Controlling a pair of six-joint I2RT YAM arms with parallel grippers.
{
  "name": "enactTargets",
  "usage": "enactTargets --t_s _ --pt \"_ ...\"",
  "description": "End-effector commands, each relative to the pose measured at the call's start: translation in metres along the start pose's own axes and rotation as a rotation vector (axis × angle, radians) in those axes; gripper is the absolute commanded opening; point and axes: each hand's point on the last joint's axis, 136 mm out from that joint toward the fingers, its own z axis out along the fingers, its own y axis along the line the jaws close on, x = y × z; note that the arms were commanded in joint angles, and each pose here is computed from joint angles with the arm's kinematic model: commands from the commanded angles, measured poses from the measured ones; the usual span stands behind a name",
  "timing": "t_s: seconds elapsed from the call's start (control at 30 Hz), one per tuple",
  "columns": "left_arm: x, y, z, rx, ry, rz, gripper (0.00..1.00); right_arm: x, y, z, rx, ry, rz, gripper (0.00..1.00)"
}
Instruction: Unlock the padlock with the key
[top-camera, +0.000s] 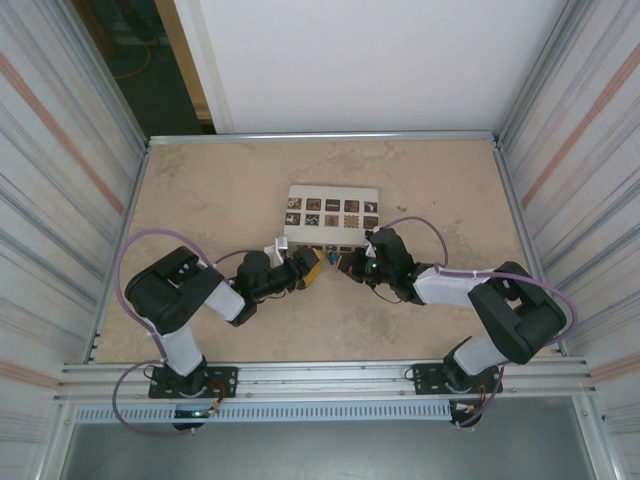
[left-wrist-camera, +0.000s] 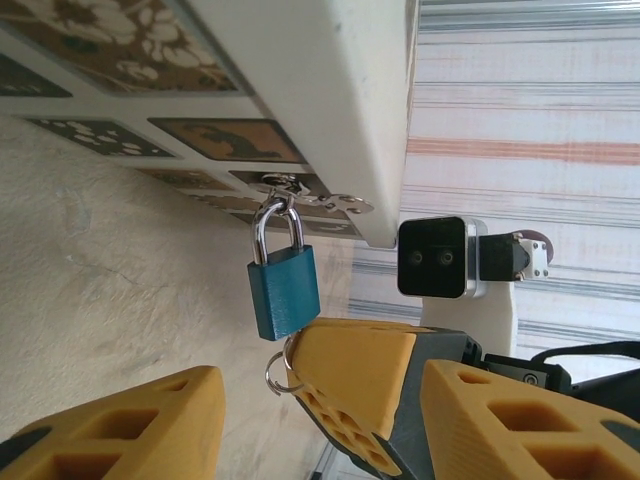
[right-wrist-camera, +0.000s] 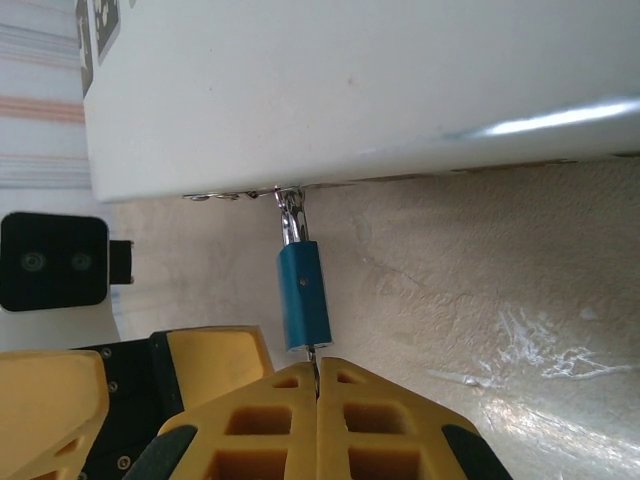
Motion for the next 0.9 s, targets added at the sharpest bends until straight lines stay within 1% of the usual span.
enactTargets --t_s 0.0,0.07,0.4,0.87 --pt "-0.005 -0.009 0.007 0.037 -0.028 -0.016 0.52 0.002 0.001 -0.005 0.004 -0.011 0.017 0.00" --pt "-0.004 -0.005 0.010 0.028 -0.032 -0.043 0.51 0.002 -0.001 -0.005 0.009 -0.016 0.017 0.00" --pt "-0.001 -0.001 0.024 0.043 -0.067 -0.090 0.46 0.003 -0.001 -0.005 0.013 -0.028 0.010 0.00" --pt "-0.006 0.000 0.032 0.053 -0.120 -0.130 0.45 0.004 -0.002 -0.007 0.015 -0.032 0.012 0.00"
